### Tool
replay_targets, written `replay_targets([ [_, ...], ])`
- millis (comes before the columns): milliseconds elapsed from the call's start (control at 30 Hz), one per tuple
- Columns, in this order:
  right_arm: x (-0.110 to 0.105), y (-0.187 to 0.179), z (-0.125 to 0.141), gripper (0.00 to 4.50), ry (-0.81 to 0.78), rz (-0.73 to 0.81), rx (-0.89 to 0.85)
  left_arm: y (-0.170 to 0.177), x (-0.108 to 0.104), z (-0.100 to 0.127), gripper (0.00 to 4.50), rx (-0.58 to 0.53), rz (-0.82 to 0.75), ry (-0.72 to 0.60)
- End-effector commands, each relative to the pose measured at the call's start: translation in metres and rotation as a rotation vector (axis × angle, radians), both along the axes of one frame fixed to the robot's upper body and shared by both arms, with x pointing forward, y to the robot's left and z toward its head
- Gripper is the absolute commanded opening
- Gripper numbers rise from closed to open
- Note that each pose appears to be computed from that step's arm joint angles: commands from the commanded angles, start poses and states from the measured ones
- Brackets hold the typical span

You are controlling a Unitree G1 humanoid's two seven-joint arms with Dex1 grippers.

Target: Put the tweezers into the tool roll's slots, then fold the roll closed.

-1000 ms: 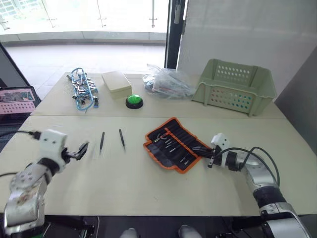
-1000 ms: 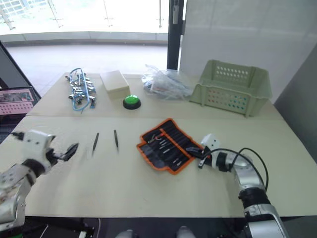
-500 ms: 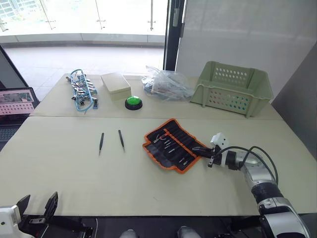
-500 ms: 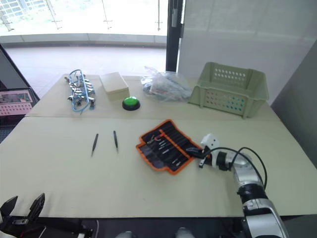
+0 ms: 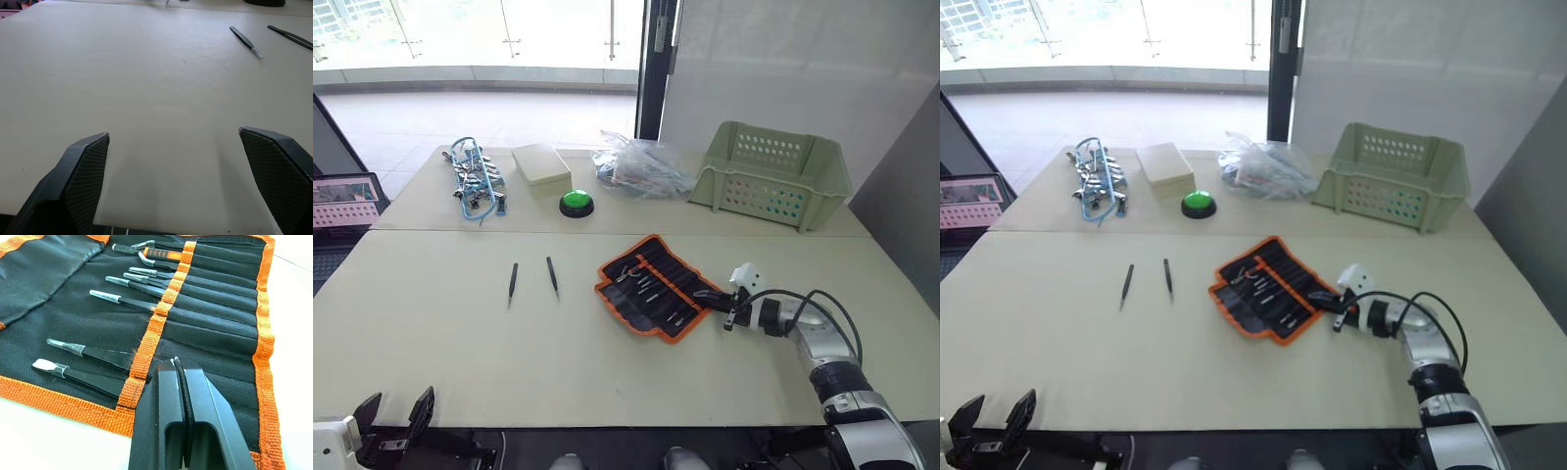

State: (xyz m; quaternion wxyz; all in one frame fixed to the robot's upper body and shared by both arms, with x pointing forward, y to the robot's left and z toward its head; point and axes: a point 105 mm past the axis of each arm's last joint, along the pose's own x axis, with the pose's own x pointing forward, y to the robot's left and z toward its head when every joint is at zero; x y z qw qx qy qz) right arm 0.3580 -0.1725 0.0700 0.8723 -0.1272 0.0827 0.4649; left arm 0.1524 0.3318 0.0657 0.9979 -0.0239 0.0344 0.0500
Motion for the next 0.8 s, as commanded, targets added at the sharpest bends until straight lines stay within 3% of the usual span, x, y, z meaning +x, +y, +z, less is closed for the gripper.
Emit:
replay_targets([
  [33, -0.011, -0.002, -0.028, 0.00, 0.106, -0.020, -0.029, -0.010, 0.030, 0.016, 4.49, -0.026, -0.036, -0.050],
  [367, -0.016, -0.002, -0.029, 0.00, 0.109, -0.042, -0.030, -0.050, 0.121, 0.051, 4.49, 0.046, -0.078, -0.002],
  [533, -0.016, -0.002, -0.029, 0.00, 0.116, -0.051, -0.034, -0.077, 0.162, 0.058, 4.49, 0.057, -0.070, 0.050],
  [800, -0.018, -0.005, -0.031, 0.00, 0.117, -0.072, -0.033, -0.097, 0.194, 0.059, 4.49, 0.070, 0.028, 0.152],
])
